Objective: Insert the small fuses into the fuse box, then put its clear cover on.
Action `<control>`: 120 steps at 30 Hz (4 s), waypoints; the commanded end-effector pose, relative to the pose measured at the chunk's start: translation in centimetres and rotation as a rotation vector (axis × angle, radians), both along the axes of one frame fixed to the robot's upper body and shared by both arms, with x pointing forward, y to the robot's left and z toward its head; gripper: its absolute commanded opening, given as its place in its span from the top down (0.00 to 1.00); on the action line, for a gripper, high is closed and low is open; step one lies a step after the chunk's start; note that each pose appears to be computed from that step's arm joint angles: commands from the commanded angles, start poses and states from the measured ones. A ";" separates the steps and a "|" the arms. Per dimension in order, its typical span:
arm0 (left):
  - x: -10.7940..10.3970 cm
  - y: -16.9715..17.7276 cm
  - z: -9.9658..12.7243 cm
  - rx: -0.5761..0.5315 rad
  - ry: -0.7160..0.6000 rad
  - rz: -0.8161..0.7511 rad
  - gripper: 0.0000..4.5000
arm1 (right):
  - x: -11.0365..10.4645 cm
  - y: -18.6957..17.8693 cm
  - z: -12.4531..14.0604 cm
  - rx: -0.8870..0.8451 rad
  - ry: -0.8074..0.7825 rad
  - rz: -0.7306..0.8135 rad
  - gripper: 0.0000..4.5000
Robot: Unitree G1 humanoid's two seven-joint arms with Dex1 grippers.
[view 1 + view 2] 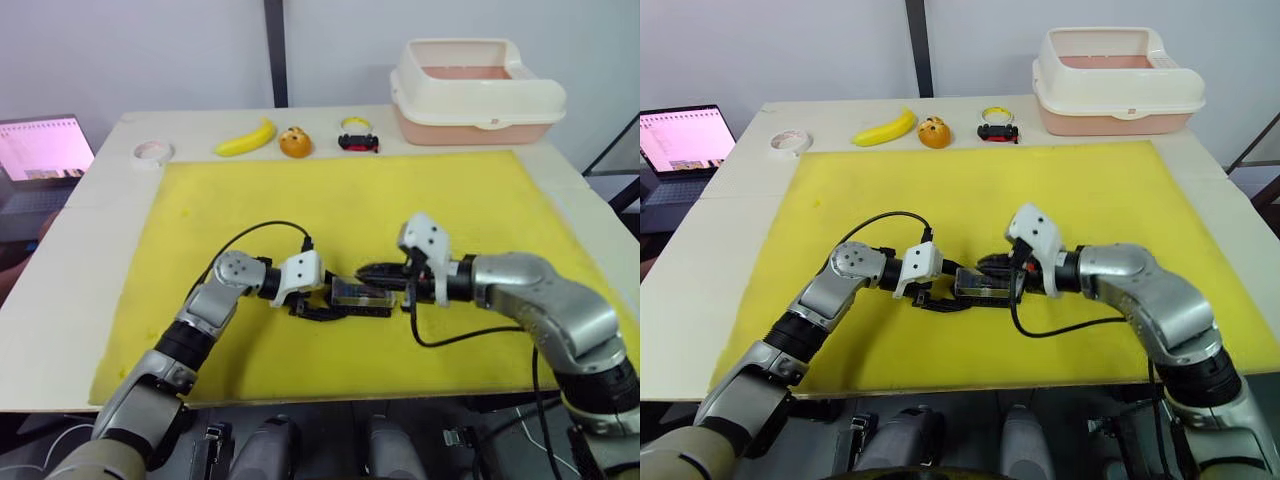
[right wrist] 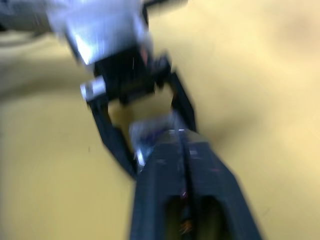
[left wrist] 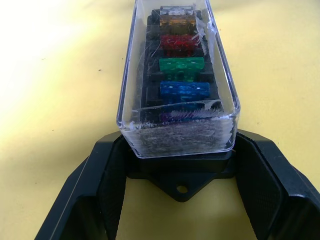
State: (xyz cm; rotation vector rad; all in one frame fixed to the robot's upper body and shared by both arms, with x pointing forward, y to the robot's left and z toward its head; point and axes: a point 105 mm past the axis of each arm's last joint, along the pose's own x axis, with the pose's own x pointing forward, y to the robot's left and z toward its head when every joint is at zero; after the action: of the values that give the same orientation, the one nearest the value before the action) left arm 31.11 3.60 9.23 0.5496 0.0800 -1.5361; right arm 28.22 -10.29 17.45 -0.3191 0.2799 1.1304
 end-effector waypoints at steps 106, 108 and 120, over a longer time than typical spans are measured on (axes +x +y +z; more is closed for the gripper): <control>-0.2 0.1 -0.2 0.020 -0.012 -0.023 0.43 | 0.0 0.2 -3.4 -0.046 -0.110 0.045 0.99; -0.3 0.1 -0.1 0.019 -0.013 -0.025 0.43 | 0.1 -0.2 -4.4 -0.083 -0.069 0.027 0.99; -0.7 0.1 -0.2 0.023 -0.018 -0.040 0.43 | 1.8 -1.5 -6.6 -0.104 0.120 -0.149 0.99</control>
State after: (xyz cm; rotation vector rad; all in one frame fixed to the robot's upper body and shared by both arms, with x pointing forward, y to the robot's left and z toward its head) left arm 31.07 3.82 9.10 0.5595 0.0776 -1.5329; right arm 29.49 -10.01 13.63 -0.3449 0.3136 1.0844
